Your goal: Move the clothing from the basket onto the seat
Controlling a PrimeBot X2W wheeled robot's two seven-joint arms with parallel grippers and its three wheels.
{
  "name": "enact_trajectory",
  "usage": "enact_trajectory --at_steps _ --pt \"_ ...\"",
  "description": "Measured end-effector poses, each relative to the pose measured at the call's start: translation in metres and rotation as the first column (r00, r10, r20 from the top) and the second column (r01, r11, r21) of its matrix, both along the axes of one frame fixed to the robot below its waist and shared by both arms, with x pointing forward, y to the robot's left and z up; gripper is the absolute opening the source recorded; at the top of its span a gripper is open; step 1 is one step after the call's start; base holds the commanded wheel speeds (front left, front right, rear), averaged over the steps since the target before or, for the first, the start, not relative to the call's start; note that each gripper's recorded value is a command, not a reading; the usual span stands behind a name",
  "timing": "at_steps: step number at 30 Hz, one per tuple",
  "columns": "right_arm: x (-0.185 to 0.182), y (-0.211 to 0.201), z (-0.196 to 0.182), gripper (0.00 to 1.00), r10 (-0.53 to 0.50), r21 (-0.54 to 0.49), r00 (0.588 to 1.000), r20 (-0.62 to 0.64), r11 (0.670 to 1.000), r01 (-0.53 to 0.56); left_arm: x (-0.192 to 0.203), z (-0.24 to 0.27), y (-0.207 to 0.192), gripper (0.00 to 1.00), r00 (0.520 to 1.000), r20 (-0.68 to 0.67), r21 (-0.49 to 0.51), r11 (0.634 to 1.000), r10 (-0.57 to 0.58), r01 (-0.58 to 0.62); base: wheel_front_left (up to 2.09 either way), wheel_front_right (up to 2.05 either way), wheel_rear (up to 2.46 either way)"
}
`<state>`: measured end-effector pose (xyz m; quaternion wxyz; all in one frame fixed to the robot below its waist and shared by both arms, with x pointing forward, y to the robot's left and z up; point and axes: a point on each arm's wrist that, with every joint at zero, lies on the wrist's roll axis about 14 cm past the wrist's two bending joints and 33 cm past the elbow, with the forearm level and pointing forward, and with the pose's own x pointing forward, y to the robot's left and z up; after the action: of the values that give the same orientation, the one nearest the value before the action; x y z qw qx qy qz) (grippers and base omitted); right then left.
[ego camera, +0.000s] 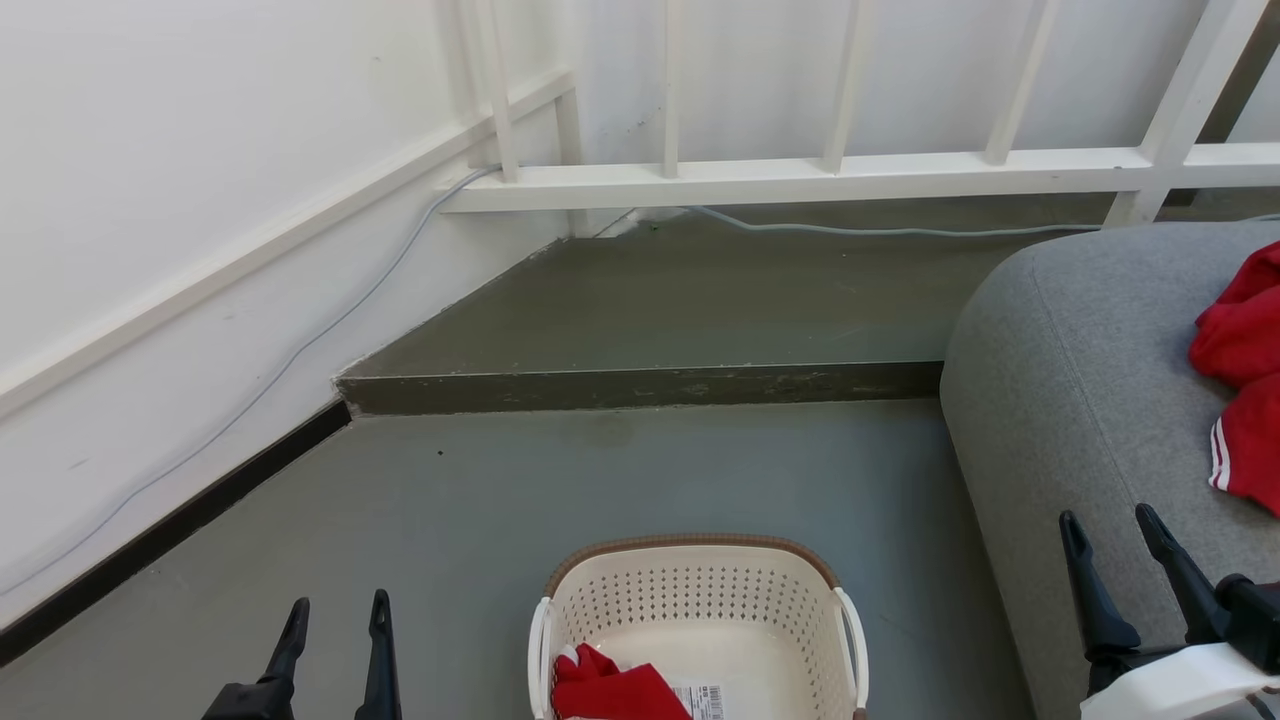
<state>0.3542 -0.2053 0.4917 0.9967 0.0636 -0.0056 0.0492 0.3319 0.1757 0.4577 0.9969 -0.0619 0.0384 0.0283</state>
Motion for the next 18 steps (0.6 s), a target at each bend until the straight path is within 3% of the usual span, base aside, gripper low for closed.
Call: enact_trajectory --at_steps 18 --pt "0.000 -0.003 -0.005 1.00 -0.010 0.004 1.000 -0.017 1.000 0.010 0.002 -0.009 -0.017 1.00 0.999 -0.032 -0.018 0.999 -0.039 0.039 0.00 0.00 0.00"
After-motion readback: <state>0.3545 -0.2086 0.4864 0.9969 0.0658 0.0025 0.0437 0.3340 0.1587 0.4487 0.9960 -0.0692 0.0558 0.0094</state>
